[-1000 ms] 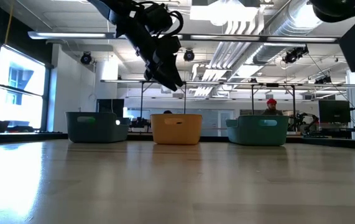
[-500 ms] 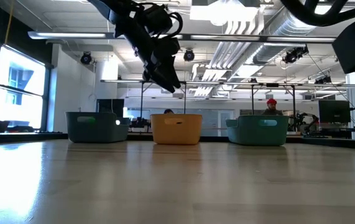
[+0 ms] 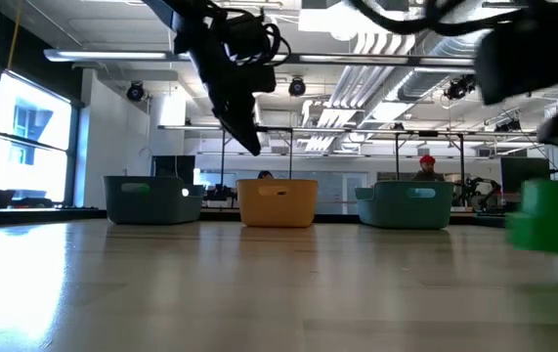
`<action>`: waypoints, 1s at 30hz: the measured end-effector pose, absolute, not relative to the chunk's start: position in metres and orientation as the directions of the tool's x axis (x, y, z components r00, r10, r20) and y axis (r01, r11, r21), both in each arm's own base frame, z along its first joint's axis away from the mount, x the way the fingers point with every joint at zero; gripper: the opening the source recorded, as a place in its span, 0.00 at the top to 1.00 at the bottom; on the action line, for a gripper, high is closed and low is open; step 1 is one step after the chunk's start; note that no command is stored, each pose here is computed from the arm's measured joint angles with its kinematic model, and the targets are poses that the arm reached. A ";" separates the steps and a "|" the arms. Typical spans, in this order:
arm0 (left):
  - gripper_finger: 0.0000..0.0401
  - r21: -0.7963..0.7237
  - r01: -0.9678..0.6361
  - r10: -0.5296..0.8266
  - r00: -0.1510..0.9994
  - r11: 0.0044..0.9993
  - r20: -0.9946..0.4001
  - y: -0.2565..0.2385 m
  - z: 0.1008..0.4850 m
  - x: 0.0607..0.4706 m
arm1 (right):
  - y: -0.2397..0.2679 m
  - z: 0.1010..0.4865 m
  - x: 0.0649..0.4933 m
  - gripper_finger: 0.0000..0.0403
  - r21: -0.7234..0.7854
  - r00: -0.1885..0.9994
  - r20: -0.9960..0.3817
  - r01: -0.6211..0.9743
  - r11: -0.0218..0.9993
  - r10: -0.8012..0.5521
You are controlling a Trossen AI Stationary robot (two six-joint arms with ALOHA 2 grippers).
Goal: Sort & place blocks by color
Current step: Put the green game piece into the blue bin
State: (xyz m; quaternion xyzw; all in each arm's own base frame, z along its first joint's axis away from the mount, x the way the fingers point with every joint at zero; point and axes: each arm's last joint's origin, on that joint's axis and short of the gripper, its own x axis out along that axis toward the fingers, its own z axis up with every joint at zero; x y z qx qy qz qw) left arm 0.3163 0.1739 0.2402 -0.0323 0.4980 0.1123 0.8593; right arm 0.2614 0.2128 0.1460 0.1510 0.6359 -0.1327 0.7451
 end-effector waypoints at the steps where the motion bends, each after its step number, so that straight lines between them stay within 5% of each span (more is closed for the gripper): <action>1: 0.44 0.064 -0.203 0.155 0.476 0.977 -0.866 0.171 0.240 0.317 | 0.210 0.149 0.263 0.74 0.054 0.183 -0.983 0.400 0.915 -0.022; 20: 0.44 0.073 0.169 -0.025 0.517 0.983 -0.855 0.094 0.240 0.348 | 0.152 0.212 0.280 0.74 0.008 0.441 -0.872 0.446 0.895 -0.212; 30: 0.44 0.040 0.240 -0.126 0.635 0.970 -0.762 0.052 0.249 0.369 | 0.127 0.243 0.279 0.74 -0.028 0.524 -0.812 0.403 0.915 -0.256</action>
